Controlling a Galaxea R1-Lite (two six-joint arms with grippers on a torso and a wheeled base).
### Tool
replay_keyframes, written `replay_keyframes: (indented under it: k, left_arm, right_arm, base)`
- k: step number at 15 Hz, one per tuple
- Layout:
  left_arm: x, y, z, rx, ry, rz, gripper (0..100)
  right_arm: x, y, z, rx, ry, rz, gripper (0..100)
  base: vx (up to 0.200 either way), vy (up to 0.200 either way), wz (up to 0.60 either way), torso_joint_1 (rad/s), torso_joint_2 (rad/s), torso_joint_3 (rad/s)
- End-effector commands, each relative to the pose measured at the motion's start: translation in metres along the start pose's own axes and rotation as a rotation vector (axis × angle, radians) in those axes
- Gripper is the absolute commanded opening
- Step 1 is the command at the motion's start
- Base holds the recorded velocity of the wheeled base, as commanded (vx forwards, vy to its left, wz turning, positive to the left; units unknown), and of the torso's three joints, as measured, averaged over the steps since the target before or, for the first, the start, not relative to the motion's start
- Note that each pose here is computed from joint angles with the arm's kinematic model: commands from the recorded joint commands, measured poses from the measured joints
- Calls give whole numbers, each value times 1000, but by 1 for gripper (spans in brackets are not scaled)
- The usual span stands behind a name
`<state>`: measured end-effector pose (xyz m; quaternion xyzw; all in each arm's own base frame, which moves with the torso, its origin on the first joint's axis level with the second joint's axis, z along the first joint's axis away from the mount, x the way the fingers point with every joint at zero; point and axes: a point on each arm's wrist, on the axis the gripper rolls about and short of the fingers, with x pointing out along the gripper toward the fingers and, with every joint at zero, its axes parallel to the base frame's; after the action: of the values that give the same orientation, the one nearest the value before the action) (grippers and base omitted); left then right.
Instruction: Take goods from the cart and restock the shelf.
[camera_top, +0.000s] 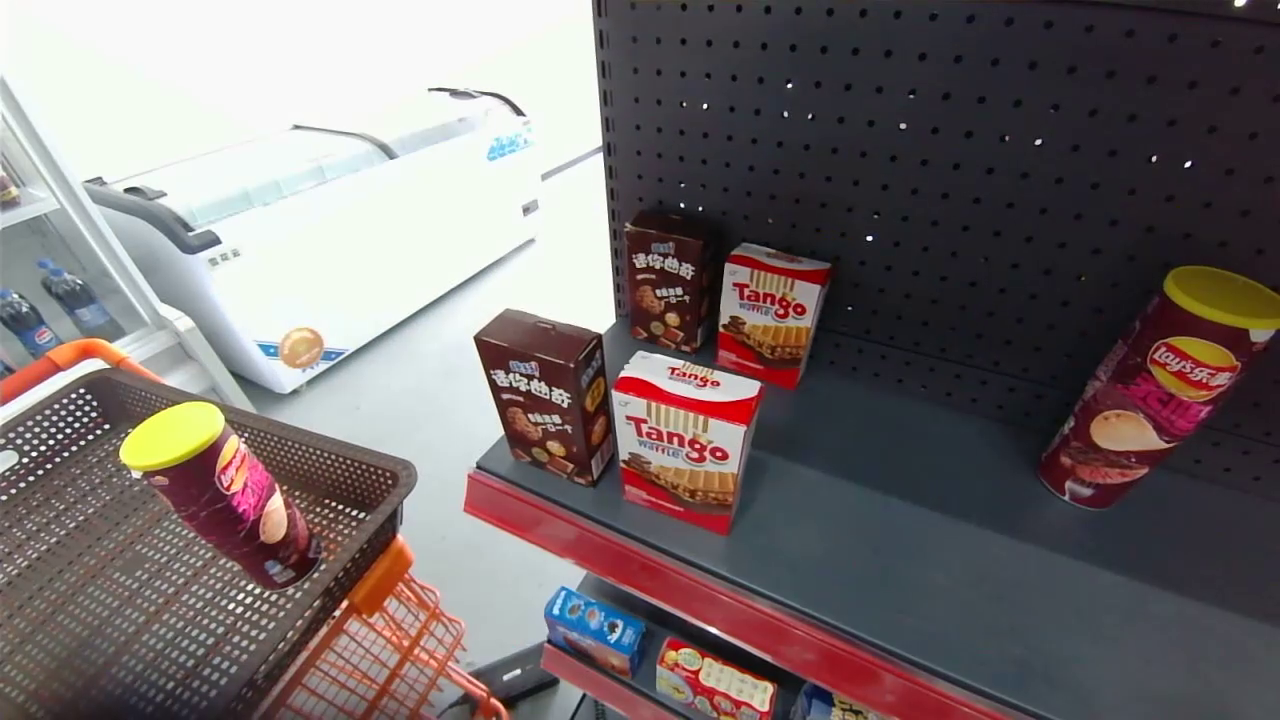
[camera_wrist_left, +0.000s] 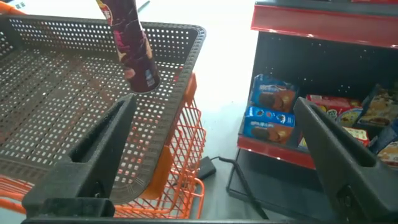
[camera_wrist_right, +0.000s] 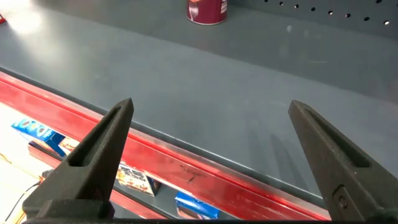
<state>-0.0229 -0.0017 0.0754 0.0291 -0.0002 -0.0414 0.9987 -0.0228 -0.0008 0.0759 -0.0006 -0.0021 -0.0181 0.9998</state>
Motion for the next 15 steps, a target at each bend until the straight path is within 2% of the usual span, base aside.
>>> replay_keyframes:
  k: [1,2,3,4,5,6,8,10,11,12,13,15]
  left_arm:
    - [-3,2,12,3,-32,60,100]
    - [-8,5,47,8,-55,142,100]
    - [-5,7,58,8,-11,174,100]
    - [5,12,92,-1,51,258,100]
    - [14,14,100,-3,91,274,100]
    - [21,15,100,2,132,264,100]
    - [42,17,98,-3,266,365,100]
    - [66,29,96,-51,414,504,100]
    - [73,33,94,-65,447,505,100]
    - [94,47,90,-120,509,498,100]
    - [108,55,88,-137,506,488,100]
    - [132,66,81,-137,505,469,100]
  right_arm:
    - [0,0,0,0,0,-1,100]
    - [0,0,0,0,0,1,100]
    - [0,0,0,0,0,1,100]
    - [0,0,0,-2,0,1,100]
    - [0,0,0,0,0,1,100]
    - [0,0,0,0,0,1,100]
    - [0,0,0,0,0,1,100]
    - [0,0,0,0,0,1,100]
    - [0,0,0,0,0,1,100]
    - [0,0,0,0,0,1,100]
    - [0,0,0,-2,0,1,100]
    - [0,0,0,0,0,1,100]
  base:
    - [0,0,0,0,0,0]
    - [0,0,0,0,0,0]
    - [0,0,0,0,0,0]
    - [0,0,0,0,0,0]
    - [0,0,0,0,0,0]
    - [0,0,0,0,0,0]
    - [0,0,0,0,0,0]
    - [0,0,0,0,0,0]
    - [0,0,0,0,0,0]
    - [0,0,0,0,0,0]
    - [0,0,0,0,0,0]
    - [0,0,0,0,0,0]
